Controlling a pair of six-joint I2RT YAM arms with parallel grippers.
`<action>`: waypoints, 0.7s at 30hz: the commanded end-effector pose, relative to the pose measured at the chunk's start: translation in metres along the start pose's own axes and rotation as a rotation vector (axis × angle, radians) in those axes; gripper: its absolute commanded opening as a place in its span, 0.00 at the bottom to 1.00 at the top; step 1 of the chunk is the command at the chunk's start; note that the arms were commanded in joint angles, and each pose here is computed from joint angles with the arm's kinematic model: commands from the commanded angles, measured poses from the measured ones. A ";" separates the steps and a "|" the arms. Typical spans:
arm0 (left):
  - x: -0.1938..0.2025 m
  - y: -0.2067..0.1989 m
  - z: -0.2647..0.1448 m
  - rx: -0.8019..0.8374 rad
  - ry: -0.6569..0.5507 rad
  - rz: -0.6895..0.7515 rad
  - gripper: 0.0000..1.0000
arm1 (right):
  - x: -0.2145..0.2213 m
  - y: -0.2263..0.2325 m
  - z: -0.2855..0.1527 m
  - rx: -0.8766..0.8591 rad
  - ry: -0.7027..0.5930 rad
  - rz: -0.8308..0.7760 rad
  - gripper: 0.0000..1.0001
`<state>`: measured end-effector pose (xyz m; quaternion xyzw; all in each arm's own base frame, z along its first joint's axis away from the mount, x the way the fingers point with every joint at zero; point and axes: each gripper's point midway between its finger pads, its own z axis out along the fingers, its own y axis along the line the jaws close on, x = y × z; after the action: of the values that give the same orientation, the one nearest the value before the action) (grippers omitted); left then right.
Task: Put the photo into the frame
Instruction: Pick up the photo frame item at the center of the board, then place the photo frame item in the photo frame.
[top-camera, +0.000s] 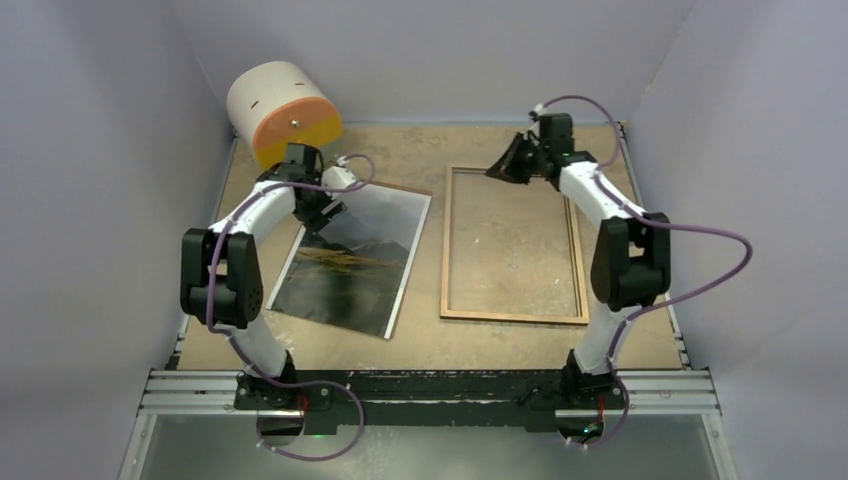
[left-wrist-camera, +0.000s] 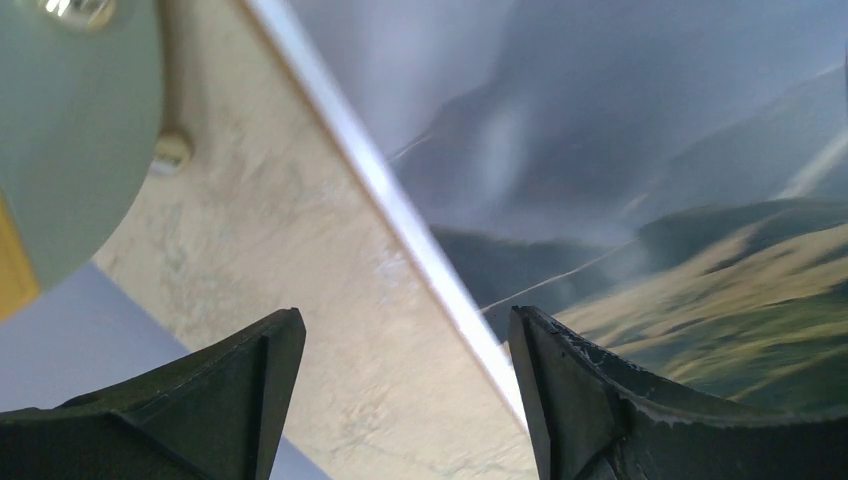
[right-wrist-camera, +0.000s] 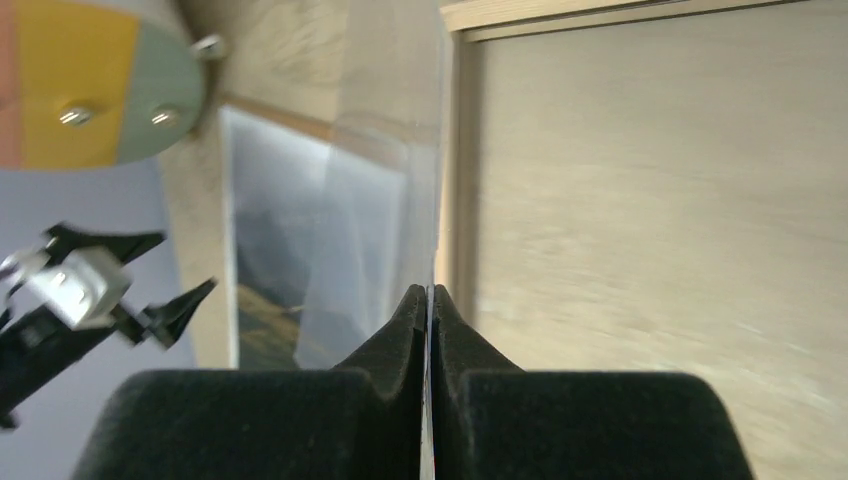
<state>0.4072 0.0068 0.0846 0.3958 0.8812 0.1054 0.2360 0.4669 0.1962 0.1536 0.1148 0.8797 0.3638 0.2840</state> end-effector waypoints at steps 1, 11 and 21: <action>-0.023 -0.044 -0.001 0.072 -0.010 0.035 0.79 | 0.015 -0.069 -0.044 0.253 0.087 -0.111 0.00; -0.082 -0.107 0.008 0.112 -0.027 0.199 0.79 | -0.010 -0.144 -0.055 0.629 0.067 -0.165 0.22; -0.085 -0.117 0.029 0.094 0.010 0.248 0.78 | -0.011 -0.154 -0.067 0.659 -0.016 -0.010 0.99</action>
<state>0.3801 -0.1366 0.0359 0.5240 0.8290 0.0737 0.1810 0.4453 0.0581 0.0712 0.1518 0.9595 0.0699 0.2266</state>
